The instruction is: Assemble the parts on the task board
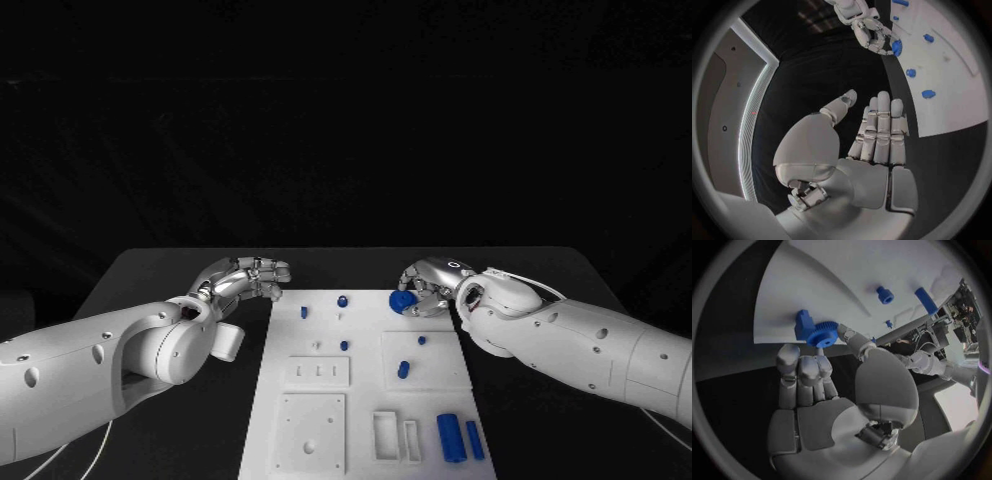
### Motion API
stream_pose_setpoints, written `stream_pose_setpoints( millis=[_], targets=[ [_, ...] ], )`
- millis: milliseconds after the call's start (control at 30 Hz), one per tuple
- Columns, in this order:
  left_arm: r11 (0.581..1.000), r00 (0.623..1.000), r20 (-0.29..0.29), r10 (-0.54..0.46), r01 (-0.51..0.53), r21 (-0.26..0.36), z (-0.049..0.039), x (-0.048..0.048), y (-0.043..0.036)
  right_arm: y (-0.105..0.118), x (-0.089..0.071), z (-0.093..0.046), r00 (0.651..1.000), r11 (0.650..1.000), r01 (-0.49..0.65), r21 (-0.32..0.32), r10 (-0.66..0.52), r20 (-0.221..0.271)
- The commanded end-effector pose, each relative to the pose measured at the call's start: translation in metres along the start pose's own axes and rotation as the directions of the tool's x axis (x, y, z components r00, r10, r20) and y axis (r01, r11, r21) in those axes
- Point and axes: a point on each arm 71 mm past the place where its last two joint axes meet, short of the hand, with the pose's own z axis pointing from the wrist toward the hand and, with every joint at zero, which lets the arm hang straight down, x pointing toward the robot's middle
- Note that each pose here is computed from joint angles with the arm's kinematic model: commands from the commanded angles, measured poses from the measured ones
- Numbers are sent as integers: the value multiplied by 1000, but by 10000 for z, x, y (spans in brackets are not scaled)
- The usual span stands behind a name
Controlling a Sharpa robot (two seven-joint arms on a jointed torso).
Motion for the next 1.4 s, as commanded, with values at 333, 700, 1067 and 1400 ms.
stream_pose_setpoints(
  millis=[333, 700, 1067, 1400],
  targets=[
    [1000, 1000, -30, -3, 3, 3, 9, 30, -15, -76, 71, -6, 995, 999, -46, 21, 47, -89],
    [1000, 1000, -30, 1, -1, 1, 13, 29, -14, -72, 78, -2, 995, 1000, -23, 16, 25, -97],
    [1000, 999, -34, 0, 0, 3, 13, 33, -14, 5, 126, 1, 995, 998, 64, -21, -66, -80],
    [1000, 1000, -28, 2, -2, 2, 7, 18, -13, -8, 200, -19, 992, 995, 96, -22, -97, -82]
  ],
)
